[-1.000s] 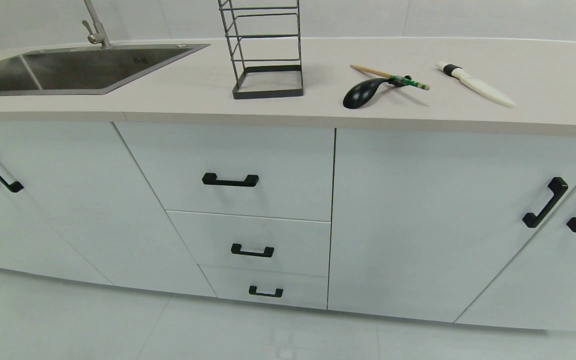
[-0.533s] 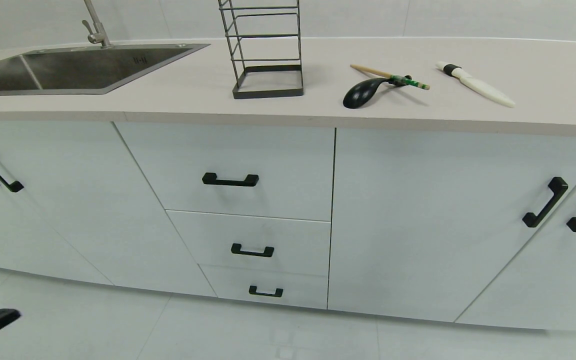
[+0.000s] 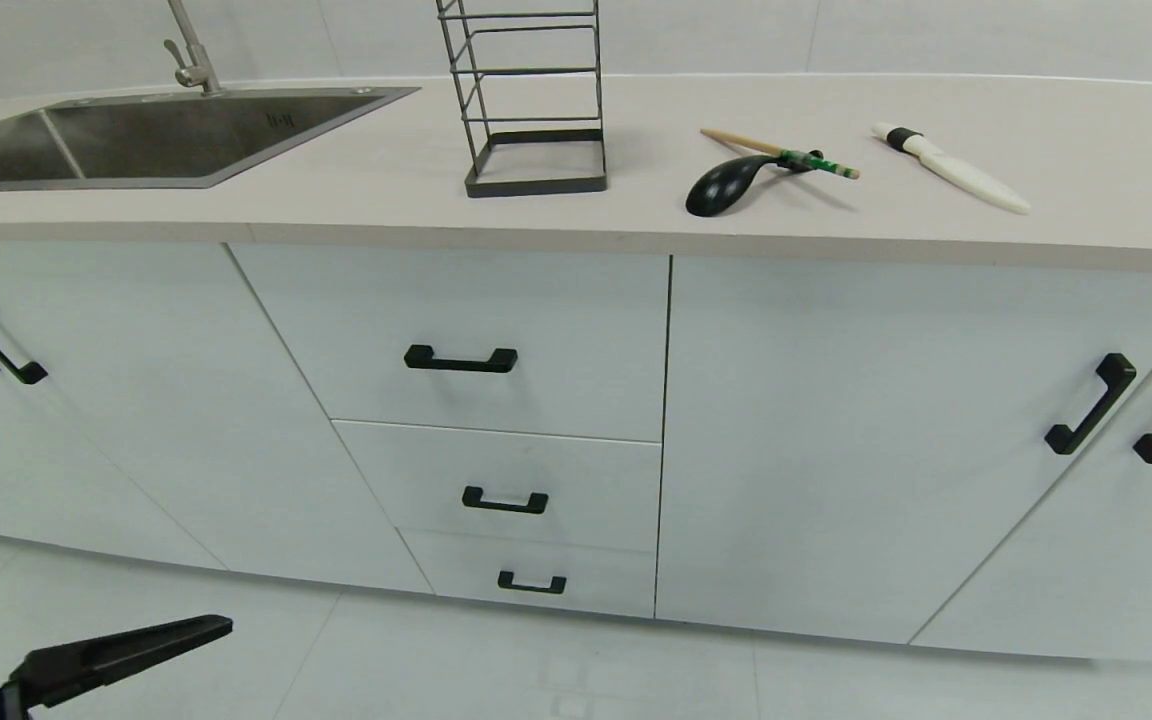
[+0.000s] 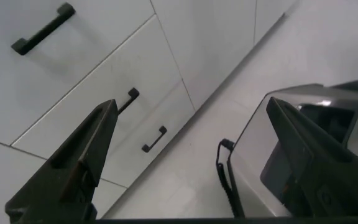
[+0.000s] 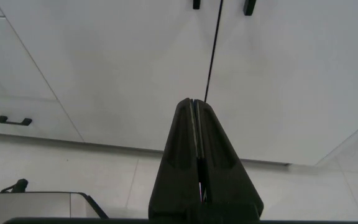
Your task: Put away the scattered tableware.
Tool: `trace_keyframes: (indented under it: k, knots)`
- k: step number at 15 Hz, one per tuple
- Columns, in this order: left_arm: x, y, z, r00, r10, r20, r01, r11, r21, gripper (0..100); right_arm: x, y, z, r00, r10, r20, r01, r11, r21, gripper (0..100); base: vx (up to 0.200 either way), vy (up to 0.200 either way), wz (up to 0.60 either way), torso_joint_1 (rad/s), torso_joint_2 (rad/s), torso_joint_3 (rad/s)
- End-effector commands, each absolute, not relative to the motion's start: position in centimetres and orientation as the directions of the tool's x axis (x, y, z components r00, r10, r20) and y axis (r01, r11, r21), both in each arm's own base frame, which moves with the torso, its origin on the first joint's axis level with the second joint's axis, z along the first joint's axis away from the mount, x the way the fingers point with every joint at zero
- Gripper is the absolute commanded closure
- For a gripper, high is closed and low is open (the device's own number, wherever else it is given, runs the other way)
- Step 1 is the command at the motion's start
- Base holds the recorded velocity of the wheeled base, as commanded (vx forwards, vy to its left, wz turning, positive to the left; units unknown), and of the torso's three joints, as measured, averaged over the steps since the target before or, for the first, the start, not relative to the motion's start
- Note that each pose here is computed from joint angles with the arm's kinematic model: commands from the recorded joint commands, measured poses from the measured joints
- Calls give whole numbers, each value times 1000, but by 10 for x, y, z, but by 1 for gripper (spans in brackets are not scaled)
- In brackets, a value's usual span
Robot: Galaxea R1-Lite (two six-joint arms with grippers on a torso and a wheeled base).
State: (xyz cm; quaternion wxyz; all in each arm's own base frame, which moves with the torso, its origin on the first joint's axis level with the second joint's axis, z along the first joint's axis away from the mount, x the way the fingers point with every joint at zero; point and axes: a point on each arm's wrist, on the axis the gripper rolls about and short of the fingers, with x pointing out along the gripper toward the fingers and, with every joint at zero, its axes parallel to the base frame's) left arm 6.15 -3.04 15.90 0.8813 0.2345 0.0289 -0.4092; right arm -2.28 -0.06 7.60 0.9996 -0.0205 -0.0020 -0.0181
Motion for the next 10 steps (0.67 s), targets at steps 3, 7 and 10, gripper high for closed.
trace_keyframes:
  k: [3, 7, 10]
  knots:
    - [91, -40, 146, 601, -695, -395, 792, 450, 412, 0, -23, -1, 75, 999, -37, 0, 37, 999, -28, 100, 0, 0, 0, 0, 0, 0]
    - [111, -47, 130, 536, -673, -509, 838, 354, 415, 0, -23, -1, 75, 999, -37, 0, 37, 999, -23, 100, 0, 0, 0, 0, 0, 0]
    - [139, -56, 144, 540, -673, -505, 821, 292, 490, 0, -23, -1, 75, 999, -37, 0, 37, 999, -23, 100, 0, 0, 0, 0, 0, 0]
